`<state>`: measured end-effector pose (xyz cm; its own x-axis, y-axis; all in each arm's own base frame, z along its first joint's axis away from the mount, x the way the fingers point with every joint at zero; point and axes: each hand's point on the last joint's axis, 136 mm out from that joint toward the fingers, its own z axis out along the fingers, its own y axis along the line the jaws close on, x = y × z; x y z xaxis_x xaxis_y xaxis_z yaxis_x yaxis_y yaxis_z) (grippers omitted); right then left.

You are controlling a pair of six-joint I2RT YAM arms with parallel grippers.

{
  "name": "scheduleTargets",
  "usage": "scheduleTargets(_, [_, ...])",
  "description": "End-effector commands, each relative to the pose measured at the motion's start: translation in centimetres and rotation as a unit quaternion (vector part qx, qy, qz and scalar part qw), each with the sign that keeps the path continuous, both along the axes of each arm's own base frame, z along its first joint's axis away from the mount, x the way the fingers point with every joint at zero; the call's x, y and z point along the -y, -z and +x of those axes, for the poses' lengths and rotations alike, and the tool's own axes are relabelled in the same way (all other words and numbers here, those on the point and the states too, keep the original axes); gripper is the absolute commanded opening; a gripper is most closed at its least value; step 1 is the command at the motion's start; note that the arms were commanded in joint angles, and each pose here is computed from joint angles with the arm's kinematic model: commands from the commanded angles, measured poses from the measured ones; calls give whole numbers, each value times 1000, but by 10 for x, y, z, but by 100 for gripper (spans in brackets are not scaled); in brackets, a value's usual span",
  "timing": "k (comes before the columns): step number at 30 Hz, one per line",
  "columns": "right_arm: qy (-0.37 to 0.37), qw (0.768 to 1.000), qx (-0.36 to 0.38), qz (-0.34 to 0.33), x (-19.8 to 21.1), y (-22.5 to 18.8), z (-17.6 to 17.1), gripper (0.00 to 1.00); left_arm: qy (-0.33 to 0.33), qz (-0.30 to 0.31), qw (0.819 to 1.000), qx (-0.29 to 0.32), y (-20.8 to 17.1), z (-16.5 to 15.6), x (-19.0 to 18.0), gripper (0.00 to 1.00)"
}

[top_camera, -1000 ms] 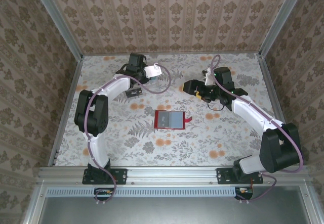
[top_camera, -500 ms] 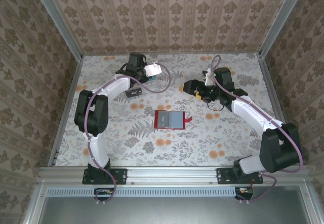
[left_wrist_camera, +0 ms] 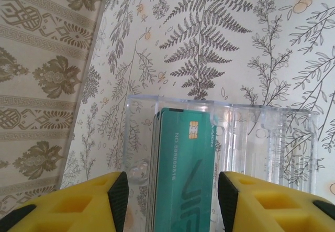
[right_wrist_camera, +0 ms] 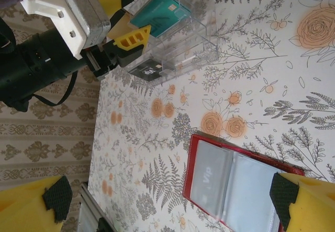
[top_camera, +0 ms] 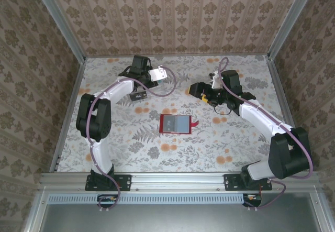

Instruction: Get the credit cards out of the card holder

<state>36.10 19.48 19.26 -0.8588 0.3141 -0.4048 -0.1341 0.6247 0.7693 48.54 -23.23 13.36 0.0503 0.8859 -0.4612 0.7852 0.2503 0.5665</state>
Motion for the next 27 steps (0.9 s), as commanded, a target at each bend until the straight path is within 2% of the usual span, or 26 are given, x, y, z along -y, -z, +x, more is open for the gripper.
scheduleTargets(1, [-5, 1000, 5, 8, -1, -4, -3, 100, -16, 6, 1000, 17, -1, 12, -3, 51])
scheduleTargets(7, [-5, 1000, 2, 9, -1, -1, 0, 100, -53, 21, 997, 50, -2, 29, -13, 50])
scheduleTargets(11, [-6, 1000, 2, 10, -3, -1, 1, 100, -54, 21, 997, 54, -5, 31, -13, 50])
scheduleTargets(16, [-7, 1000, 0, 8, -3, 1, 2, 100, -50, -1, 997, 64, -27, 25, -7, 50])
scheduleTargets(20, [-10, 1000, -3, -4, -3, 5, 1, 100, -54, -29, 995, 82, -58, 16, -2, 52])
scheduleTargets(23, [-13, 1000, -1, -28, -5, 10, -2, 100, -70, -49, 992, 94, -81, 7, 0, 59])
scheduleTargets(26, [-21, 998, 0, -65, -9, 20, -8, 100, -122, -75, 985, 98, -101, 3, -13, 77])
scheduleTargets(27, [-23, 997, -1, -75, -10, 24, -11, 100, -123, -87, 984, 99, -108, -7, -3, 86])
